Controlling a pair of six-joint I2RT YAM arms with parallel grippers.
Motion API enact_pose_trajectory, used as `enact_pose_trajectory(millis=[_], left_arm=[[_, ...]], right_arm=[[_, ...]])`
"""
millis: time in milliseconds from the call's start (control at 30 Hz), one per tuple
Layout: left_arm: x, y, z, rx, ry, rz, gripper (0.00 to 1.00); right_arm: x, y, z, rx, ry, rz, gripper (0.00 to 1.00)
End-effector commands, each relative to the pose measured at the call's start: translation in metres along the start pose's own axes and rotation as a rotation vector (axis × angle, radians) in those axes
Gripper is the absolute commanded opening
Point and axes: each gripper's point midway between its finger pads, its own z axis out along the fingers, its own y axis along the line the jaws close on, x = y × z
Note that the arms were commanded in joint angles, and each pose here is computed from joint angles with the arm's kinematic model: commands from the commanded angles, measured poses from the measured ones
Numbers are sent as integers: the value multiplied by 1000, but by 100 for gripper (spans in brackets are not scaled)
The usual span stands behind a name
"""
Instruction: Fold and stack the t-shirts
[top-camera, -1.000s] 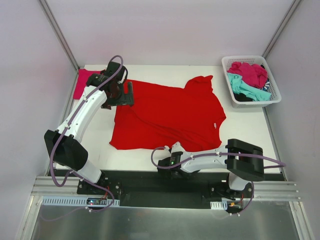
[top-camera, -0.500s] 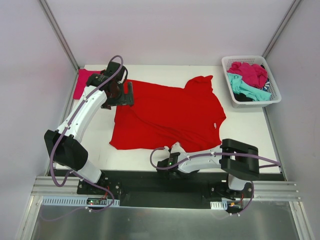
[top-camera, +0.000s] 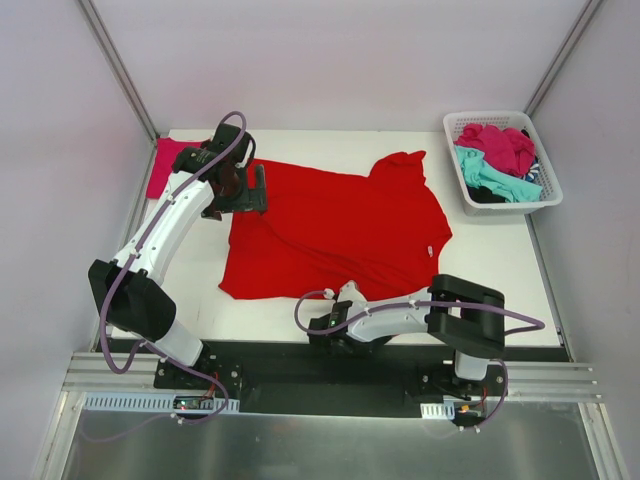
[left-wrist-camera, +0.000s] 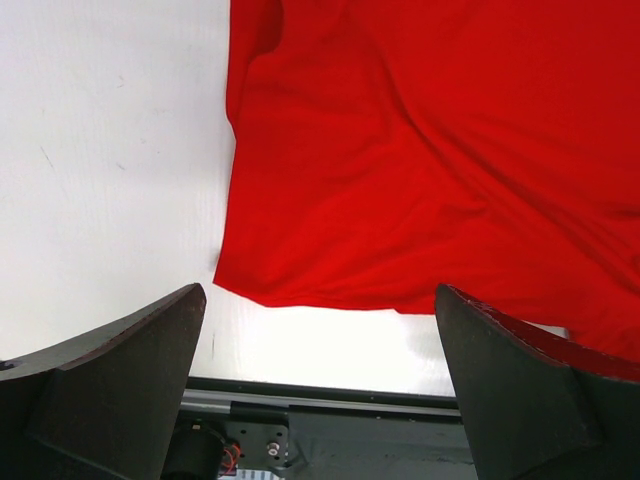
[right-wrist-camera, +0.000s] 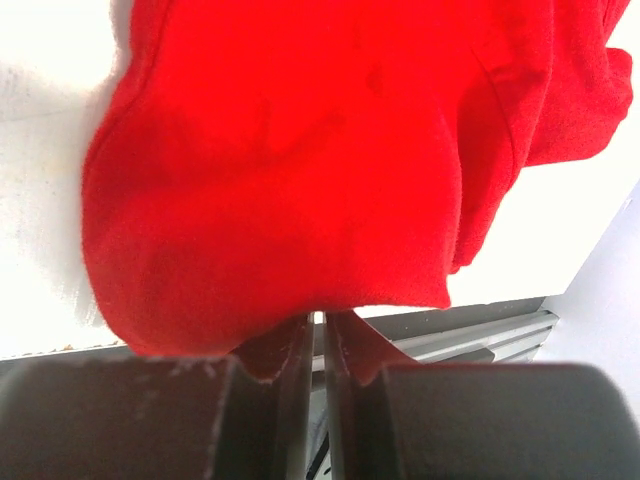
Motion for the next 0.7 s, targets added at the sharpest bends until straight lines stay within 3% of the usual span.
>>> enact_pose_trajectory(millis=[0,200,467,667], left_arm=[[-3,6,-15,-12,-31,13,99],[1,8,-18,-10,-32,13,99],[6,8,-14,-10,-14,5,99],[6,5,-14,2,-10,3,99]], right_arm=[[-9,-2,-3,15,-25,34,5],[-5,-10,-16,-9,-16,38,1],[-25,-49,-85,-210,-119,140,1],[-36,-84,-86,-230,-126,188,1]])
